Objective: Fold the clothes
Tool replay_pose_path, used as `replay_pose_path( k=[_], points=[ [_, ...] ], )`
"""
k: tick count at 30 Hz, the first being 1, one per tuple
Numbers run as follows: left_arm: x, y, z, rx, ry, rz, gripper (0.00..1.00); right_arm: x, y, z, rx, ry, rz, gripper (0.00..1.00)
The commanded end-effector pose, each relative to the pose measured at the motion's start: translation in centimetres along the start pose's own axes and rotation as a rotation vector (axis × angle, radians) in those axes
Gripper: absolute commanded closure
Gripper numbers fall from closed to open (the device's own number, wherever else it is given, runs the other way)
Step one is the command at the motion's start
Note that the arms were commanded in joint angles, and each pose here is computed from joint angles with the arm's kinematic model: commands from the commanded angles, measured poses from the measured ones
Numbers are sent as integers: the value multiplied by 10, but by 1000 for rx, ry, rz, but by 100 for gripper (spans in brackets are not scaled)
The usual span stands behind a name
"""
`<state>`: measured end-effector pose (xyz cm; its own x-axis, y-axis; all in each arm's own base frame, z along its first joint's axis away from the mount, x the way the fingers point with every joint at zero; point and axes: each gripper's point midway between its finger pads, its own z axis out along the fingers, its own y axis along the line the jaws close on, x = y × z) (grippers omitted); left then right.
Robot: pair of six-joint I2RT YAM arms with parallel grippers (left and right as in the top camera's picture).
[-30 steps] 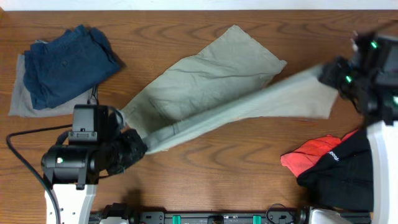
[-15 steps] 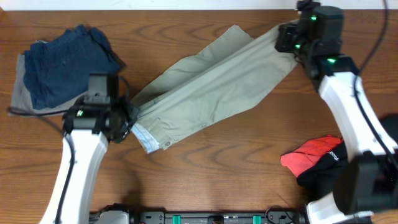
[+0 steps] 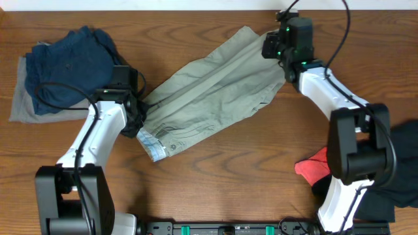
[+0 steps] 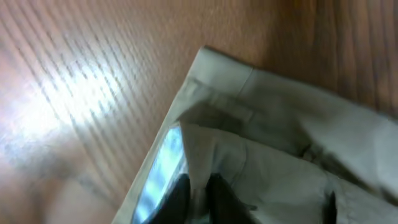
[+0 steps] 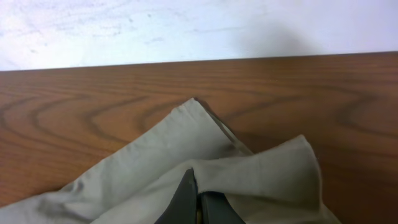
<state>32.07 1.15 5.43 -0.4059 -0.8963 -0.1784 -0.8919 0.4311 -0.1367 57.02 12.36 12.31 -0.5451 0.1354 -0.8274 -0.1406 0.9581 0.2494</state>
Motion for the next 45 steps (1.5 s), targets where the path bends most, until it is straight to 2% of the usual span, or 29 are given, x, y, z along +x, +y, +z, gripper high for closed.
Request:
replay_pose_path(
  k=[1,2,3,5,9,11,15,19,24,29,31,32,36,45],
  points=[
    [-18,3,4,-4,-63,-48,58,-12,16,5,-6,-55,-34,87],
    [-24,-2,4,22,-77,-53,30,-16,21,5,-16,-74,-39,64],
    [-31,-6,3,46,-92,-52,18,-20,25,5,-24,-92,-42,51],
    [-48,-15,-3,94,-128,-37,14,-30,28,2,-33,-128,-44,39],
    [-75,-20,-26,167,-153,4,14,-34,21,-3,-19,-121,-37,40],
    [-73,-19,-34,208,-112,25,14,-28,14,-4,-4,-91,-31,44],
    [-40,-7,-35,201,61,81,15,10,-1,-4,42,67,-15,58],
    [-2,18,-23,100,187,118,14,64,-14,-10,87,280,-33,73],
    [25,32,-8,55,242,155,2,103,-20,-13,100,414,-75,73],
    [36,37,1,46,252,180,0,135,-29,-15,125,523,-74,72],
    [39,36,7,60,243,190,0,151,-33,-20,138,585,-69,62],
    [40,36,10,65,240,192,0,157,-35,-23,144,610,-67,62],
    [41,36,20,88,225,187,0,175,-40,-37,168,702,-59,80],
    [46,34,36,149,211,186,1,189,-52,-57,252,787,-25,74]
  ],
)
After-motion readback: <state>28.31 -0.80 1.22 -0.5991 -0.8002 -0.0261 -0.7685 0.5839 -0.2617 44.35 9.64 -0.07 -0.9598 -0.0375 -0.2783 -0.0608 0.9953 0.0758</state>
